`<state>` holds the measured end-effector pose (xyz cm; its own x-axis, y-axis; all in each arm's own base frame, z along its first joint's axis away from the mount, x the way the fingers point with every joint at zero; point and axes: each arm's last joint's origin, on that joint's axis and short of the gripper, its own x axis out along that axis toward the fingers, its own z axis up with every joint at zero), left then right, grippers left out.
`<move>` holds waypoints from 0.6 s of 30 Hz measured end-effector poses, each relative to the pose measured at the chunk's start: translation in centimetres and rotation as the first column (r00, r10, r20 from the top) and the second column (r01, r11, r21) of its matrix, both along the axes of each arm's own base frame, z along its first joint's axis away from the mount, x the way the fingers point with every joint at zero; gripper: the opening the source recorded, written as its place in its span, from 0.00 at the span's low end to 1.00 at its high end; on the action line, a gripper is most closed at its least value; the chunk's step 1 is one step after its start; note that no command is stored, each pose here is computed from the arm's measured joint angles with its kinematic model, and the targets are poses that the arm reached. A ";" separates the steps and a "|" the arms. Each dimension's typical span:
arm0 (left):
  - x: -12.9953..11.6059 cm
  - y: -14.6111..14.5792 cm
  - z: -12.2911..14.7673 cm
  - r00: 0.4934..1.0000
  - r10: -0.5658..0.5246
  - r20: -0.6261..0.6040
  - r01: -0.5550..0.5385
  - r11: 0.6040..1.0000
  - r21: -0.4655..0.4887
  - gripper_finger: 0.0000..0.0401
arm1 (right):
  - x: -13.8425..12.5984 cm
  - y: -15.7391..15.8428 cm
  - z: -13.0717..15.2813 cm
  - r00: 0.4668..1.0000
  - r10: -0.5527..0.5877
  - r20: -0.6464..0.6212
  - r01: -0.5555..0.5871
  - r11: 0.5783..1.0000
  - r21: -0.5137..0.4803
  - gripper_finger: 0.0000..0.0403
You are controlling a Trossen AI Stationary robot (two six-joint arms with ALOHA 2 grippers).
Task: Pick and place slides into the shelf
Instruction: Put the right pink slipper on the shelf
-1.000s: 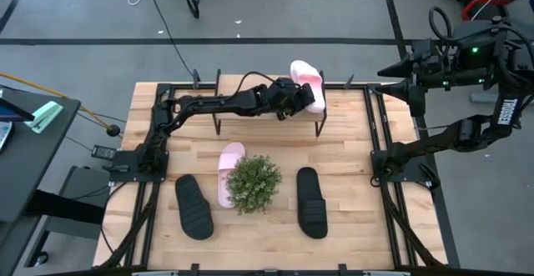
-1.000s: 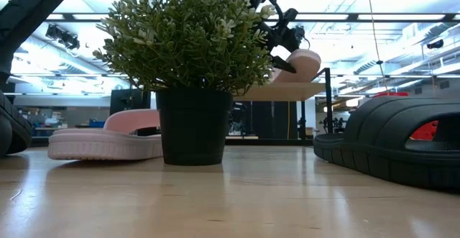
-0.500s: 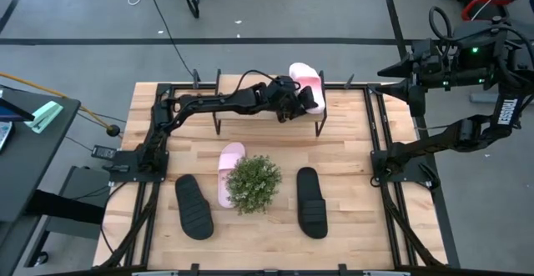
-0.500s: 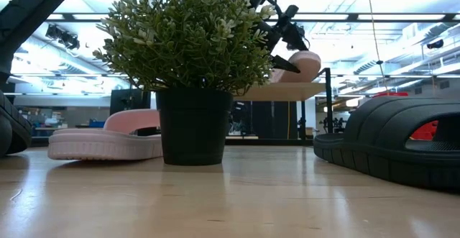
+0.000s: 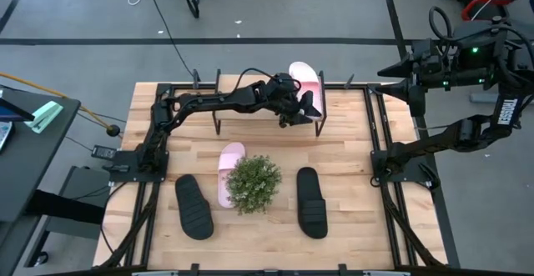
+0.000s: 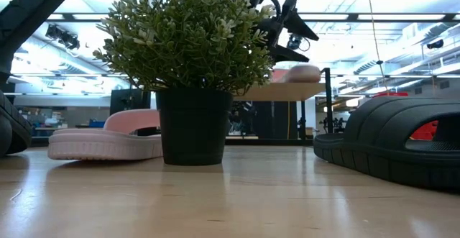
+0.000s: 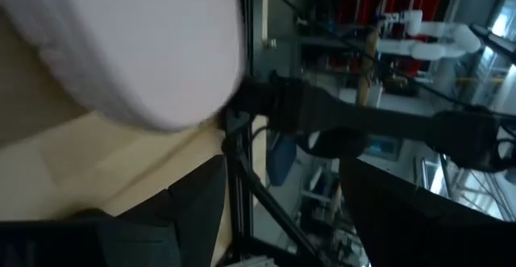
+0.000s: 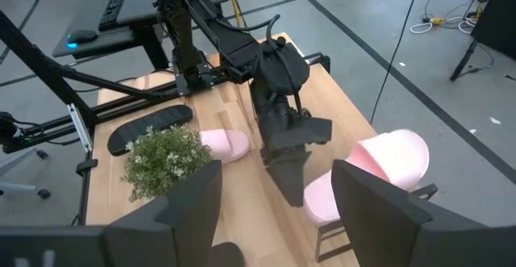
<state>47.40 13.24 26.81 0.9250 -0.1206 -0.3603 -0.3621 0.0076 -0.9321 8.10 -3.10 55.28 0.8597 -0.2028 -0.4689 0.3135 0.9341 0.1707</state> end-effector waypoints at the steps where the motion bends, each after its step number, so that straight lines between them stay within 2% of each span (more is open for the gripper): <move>1: 0.0 0.0 0.0 1.000 -0.005 0.005 0.005 1.000 0.002 0.61 | 0.0 0.0 0.0 1.000 0.000 0.000 0.000 1.000 0.000 0.60; 6: -0.6 0.4 1.4 0.999 0.019 0.037 -0.021 0.998 0.064 0.62 | 0.0 0.0 0.0 1.000 0.000 0.000 0.000 1.000 0.000 0.60; 9: -1.4 1.6 2.6 0.995 0.083 0.059 -0.088 0.992 0.094 0.61 | 0.0 0.0 0.0 1.000 0.000 0.000 0.000 1.000 0.000 0.60; 13: -3.6 3.8 5.5 0.979 0.171 0.111 -0.191 0.959 0.210 0.57 | 0.0 0.0 0.0 1.000 0.000 0.000 0.000 1.000 0.000 0.60; 15: -4.6 5.0 6.0 0.971 0.223 0.089 -0.238 0.938 0.252 0.55 | 0.0 0.0 0.0 1.000 0.000 0.000 0.000 1.000 0.000 0.60; 18: -5.7 6.3 5.2 0.967 0.256 -0.008 -0.244 0.932 0.268 0.52 | 0.0 0.0 0.0 1.000 0.000 0.000 0.000 1.000 0.000 0.60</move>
<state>41.73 19.56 32.00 0.8963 0.2170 -0.3867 -0.4227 0.1544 -0.8930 8.10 -3.09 55.28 0.8598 -0.2028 -0.4687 0.3134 0.9341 0.1709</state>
